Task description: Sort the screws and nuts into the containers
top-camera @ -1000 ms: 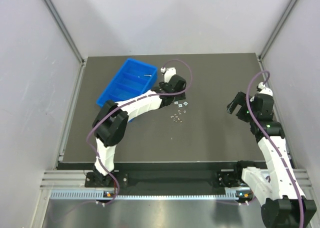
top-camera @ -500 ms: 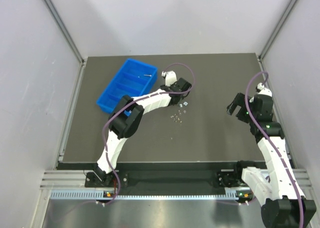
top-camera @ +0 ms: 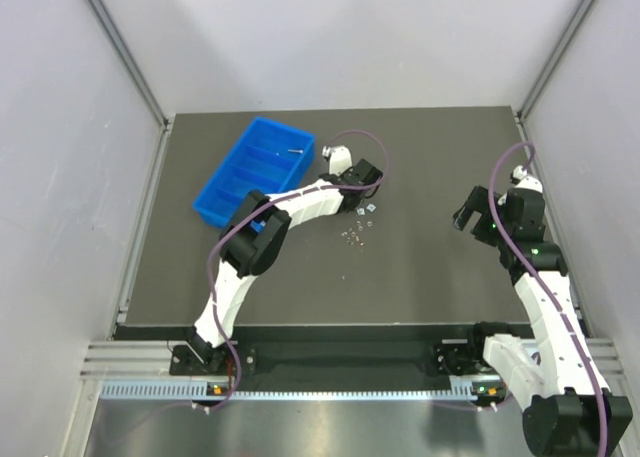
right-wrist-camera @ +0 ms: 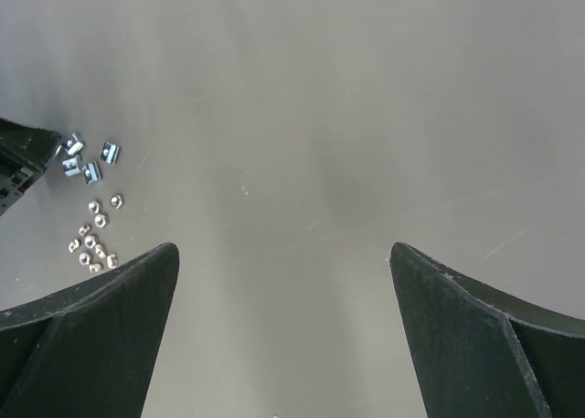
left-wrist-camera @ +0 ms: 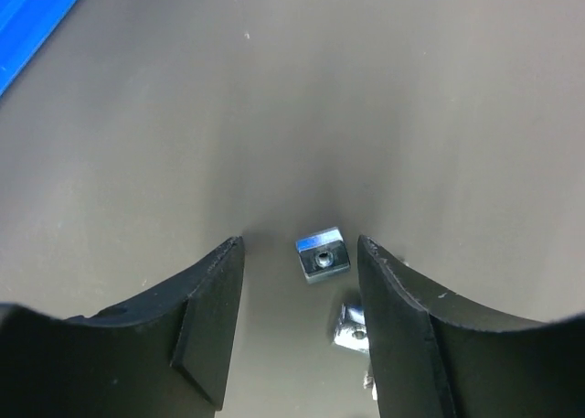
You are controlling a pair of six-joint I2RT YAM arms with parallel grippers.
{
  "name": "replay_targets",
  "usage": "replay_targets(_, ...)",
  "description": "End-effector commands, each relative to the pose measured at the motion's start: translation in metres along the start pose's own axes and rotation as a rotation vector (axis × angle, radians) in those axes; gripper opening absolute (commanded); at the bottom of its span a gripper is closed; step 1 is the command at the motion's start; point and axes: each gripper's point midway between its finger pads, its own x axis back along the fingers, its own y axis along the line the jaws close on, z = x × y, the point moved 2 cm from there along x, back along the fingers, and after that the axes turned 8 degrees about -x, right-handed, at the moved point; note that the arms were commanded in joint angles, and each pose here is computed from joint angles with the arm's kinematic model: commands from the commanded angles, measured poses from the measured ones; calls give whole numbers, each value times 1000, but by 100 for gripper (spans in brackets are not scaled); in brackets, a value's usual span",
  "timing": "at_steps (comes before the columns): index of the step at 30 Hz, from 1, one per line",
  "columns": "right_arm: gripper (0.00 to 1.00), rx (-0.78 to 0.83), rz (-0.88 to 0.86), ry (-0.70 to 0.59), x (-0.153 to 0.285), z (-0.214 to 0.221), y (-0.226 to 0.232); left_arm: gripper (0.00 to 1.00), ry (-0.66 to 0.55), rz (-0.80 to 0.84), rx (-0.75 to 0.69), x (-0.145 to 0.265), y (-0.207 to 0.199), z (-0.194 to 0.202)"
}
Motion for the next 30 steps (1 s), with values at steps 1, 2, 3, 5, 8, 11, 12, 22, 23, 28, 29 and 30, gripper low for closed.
replay_targets(1,100,5,-17,-24,0,-5,4,57,6,-2,-12,-7,-4,6)
replay_targets(2,100,2,-20,-28,0,-6,5,57,4,3,-11,-7,-6,5)
replay_targets(3,100,3,-19,-28,0,-6,5,56,11,-2,-18,-10,-6,9)
replay_targets(5,100,3,-21,-29,1,-6,6,48,15,-1,-24,-11,-6,9)
replay_targets(8,100,1,-20,-30,2,-6,5,36,21,-9,-29,-12,-5,12)
replay_targets(11,100,3,-20,-30,2,-7,5,24,22,-16,-31,-11,-3,12)
replay_targets(12,100,2,-22,-30,2,-7,6,21,19,-13,-28,-10,-3,10)
replay_targets(22,100,-6,-24,-36,3,-10,8,18,-140,125,36,40,-6,-83)
replay_targets(23,100,-8,-24,-39,3,-11,8,18,-166,145,58,47,-6,-97)
replay_targets(28,100,-19,-27,-41,3,-12,10,18,-297,151,172,85,40,-172)
replay_targets(29,100,-19,-27,-40,3,-12,9,18,-323,141,196,94,52,-185)
replay_targets(30,100,-23,-25,-39,2,-11,9,19,-341,116,208,94,64,-193)
